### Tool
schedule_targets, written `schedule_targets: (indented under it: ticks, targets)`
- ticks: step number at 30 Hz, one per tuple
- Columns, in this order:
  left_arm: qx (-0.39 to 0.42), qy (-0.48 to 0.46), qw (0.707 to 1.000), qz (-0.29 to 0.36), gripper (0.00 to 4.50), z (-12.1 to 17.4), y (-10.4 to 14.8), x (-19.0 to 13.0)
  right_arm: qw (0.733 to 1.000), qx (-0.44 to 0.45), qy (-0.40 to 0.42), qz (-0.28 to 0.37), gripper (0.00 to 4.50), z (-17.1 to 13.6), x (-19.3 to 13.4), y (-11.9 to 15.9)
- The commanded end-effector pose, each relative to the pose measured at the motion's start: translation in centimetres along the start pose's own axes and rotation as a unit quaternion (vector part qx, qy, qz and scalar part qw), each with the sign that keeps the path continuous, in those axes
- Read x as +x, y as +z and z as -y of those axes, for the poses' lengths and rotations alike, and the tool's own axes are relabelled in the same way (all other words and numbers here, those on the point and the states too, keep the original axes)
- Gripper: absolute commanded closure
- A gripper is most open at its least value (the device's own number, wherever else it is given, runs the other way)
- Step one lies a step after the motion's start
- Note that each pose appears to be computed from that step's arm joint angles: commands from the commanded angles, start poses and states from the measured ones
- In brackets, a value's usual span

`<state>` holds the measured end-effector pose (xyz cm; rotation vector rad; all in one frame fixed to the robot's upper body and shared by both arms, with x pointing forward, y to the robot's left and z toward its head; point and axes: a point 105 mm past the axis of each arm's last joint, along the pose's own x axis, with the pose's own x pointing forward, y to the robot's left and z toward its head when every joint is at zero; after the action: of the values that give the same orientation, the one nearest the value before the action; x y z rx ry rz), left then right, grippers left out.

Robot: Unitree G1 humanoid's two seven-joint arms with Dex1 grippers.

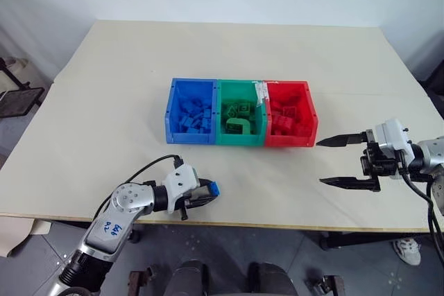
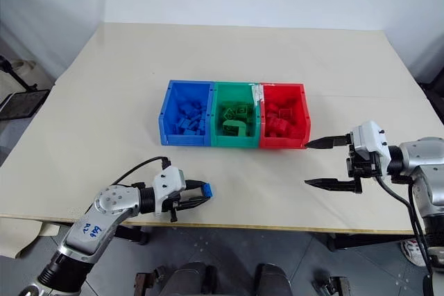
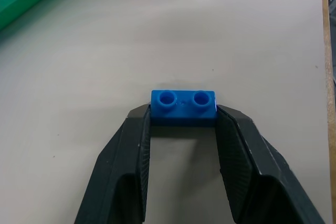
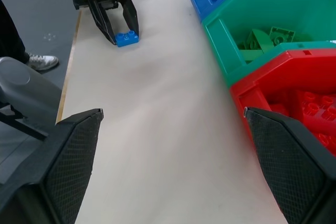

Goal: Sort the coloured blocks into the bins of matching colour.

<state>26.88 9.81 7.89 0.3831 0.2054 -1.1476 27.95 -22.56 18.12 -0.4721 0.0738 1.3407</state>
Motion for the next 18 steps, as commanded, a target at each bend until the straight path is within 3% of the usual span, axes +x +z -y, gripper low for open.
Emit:
schedule_targets:
  ticks: [1, 7, 9, 11, 13, 18]
  targets:
    - [0.005, -0.010, 0.999, 0.042, 3.07, 0.4, 1.5, 0.0, 1.000, -0.013, -0.004, 0.006, 0.00, 0.3, -0.5, 0.8]
    - [0.008, 0.028, 0.989, 0.147, 3.07, -1.1, 6.5, -1.5, 1.000, -0.011, -0.006, 0.003, 0.00, 0.4, -0.5, 0.7]
    - [0.006, 0.063, 0.983, 0.170, 3.07, -2.3, 7.9, -2.2, 1.000, -0.011, -0.007, 0.002, 0.00, 0.5, -0.5, 0.7]
    - [0.025, 0.142, 0.969, 0.202, 3.07, -5.5, 9.6, -3.2, 1.000, -0.011, -0.009, 0.002, 0.00, 0.6, -0.4, 0.6]
    - [0.019, 0.227, 0.956, 0.187, 3.07, -8.7, 9.4, -4.0, 1.000, -0.011, -0.010, 0.003, 0.00, 0.7, -0.3, 0.6]
    - [0.029, 0.339, 0.930, 0.137, 3.07, -12.8, 7.7, -4.7, 1.000, -0.012, -0.012, 0.007, 0.00, 0.8, -0.2, 0.6]
